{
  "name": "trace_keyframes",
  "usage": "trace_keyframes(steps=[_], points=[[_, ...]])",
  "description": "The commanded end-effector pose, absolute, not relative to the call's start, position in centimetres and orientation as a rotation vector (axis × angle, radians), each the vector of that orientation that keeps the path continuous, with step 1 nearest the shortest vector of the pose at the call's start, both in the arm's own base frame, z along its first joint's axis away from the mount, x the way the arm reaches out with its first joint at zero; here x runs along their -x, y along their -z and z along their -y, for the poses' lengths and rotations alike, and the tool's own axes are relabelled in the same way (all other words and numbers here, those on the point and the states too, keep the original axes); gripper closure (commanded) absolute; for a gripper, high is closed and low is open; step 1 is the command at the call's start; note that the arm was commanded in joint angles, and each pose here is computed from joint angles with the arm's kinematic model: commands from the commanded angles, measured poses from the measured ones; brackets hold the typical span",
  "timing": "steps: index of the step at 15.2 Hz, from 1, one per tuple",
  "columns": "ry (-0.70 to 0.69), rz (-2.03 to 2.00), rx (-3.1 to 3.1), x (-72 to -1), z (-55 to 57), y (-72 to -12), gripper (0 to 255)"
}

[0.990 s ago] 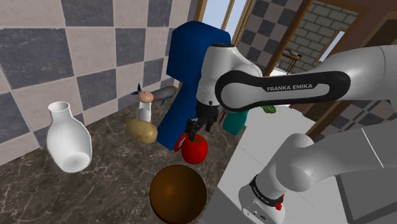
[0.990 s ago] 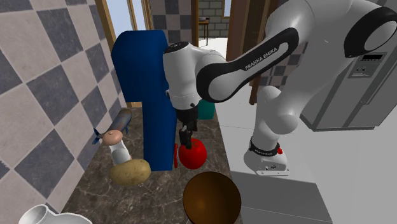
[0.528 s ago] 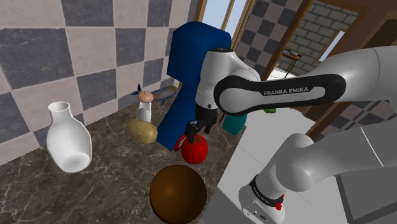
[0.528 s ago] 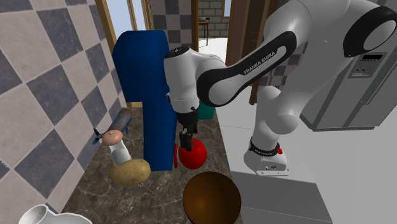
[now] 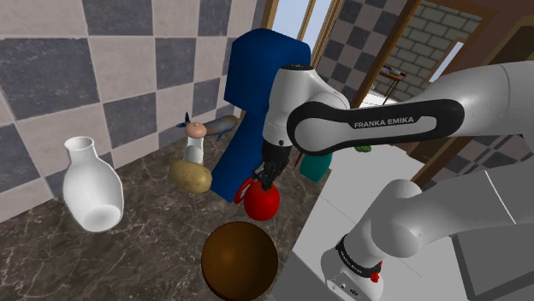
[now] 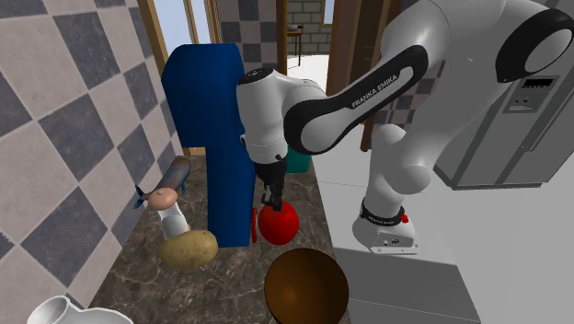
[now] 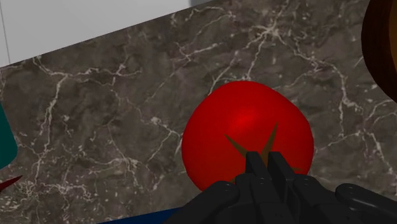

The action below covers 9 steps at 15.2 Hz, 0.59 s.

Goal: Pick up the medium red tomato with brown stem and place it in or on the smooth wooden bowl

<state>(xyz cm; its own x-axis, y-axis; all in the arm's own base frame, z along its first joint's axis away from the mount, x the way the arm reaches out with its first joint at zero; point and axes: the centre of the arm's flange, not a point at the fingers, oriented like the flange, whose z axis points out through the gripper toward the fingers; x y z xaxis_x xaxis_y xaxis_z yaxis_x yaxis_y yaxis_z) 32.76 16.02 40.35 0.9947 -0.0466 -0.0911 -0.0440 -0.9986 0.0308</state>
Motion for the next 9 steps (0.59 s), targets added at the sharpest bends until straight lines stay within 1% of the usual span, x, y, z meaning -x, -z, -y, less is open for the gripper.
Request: trace_keyframes(steps=[1,4,9], points=[[0.151,0.067,-3.107,-32.7,-16.1,-40.1,255],[0.151,0.067,-3.107,-32.6,-16.0,-40.2,255],[0.151,0.067,-3.107,-32.6,-16.0,-42.9,255]])
